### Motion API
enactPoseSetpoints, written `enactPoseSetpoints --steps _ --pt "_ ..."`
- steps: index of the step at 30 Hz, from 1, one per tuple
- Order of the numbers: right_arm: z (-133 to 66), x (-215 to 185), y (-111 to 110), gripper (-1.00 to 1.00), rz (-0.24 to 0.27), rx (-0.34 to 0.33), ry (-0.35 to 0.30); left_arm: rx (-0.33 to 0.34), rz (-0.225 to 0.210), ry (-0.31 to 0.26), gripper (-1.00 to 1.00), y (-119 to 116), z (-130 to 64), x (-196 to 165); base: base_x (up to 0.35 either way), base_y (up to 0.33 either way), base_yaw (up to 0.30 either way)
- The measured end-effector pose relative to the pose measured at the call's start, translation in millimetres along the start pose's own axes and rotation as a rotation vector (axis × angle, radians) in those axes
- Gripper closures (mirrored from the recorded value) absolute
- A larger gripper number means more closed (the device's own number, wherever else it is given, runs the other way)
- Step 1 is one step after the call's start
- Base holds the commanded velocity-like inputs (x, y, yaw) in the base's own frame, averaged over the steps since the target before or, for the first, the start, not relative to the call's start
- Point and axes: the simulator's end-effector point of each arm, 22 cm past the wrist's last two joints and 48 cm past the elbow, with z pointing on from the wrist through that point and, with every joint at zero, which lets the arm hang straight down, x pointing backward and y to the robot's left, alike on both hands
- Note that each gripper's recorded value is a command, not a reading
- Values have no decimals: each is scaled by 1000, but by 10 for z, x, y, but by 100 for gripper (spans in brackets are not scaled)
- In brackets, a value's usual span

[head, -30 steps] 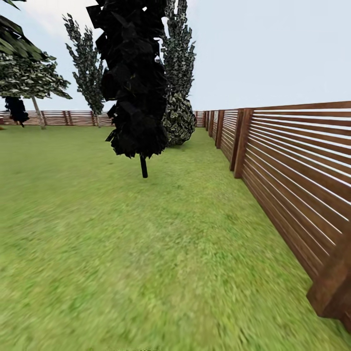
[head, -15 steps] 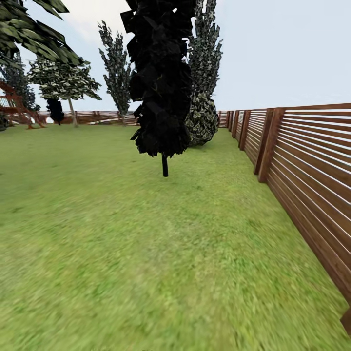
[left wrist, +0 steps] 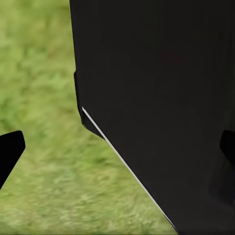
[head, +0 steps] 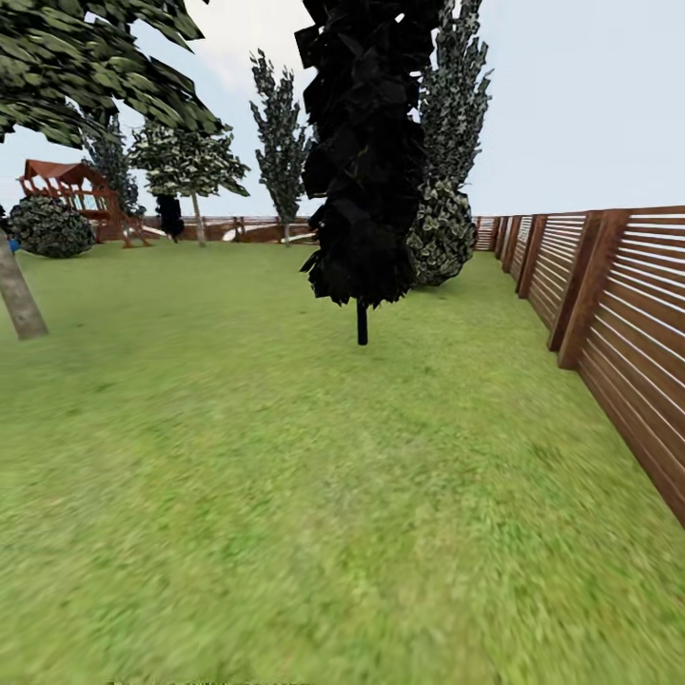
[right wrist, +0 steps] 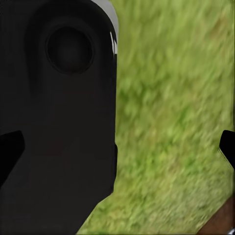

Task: Take the three Easter eggs out of the wicker basket on the lawn in the garden, then place them on the lawn next to a single tree (choose any tree) so that all three eggs are next to the same tree and none are left in the basket.

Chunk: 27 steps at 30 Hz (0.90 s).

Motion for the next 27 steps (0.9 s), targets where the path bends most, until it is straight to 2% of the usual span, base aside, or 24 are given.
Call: enactPoseSetpoints --steps 27 --pt "-3 1 24 -100 -2 -3 0 0 -2 -2 -100 0 0 -9 0 0 300"
